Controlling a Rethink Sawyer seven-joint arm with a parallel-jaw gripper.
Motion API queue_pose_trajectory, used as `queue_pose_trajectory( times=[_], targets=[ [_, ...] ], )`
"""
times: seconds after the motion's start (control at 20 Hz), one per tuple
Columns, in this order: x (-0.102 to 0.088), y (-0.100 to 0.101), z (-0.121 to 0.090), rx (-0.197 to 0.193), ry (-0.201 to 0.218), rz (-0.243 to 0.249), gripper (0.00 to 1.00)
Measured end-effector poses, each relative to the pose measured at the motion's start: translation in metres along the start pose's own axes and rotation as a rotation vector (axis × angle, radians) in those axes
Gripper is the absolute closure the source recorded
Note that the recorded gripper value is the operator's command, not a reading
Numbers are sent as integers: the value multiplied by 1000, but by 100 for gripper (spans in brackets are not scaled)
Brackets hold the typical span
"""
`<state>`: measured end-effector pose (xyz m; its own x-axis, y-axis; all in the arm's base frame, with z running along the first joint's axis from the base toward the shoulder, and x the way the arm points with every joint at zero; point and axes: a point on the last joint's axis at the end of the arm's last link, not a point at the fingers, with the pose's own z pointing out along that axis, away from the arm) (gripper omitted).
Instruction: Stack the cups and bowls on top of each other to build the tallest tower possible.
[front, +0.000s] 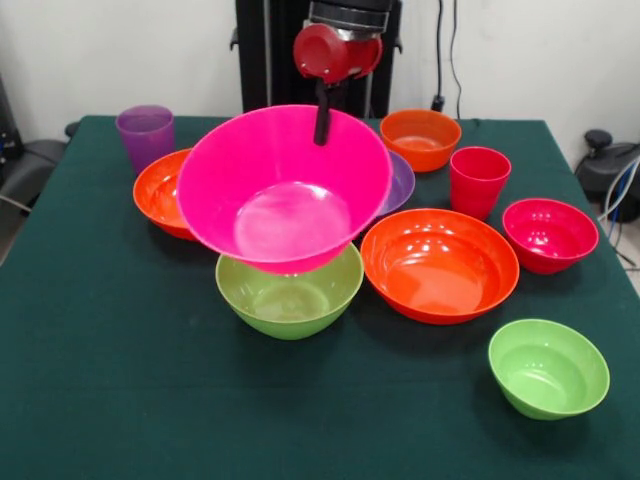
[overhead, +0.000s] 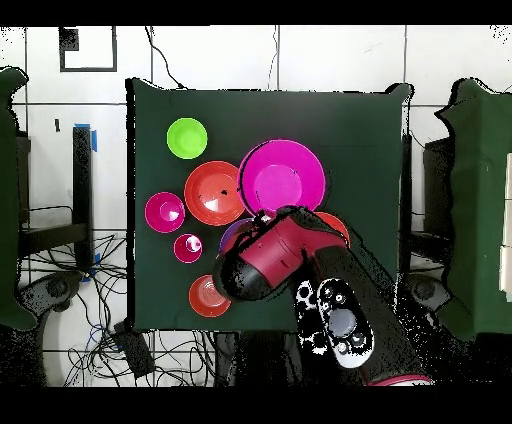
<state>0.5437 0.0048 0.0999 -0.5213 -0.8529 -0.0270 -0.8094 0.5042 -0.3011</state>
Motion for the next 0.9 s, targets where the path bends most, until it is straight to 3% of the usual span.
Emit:
queue_pose_trajectory(
  times=[0.25, 0.9],
  targets=[
    [13, 0, 9, -20, 11, 25, 100],
    [17, 0, 11, -25, 14, 32, 100]
  ],
)
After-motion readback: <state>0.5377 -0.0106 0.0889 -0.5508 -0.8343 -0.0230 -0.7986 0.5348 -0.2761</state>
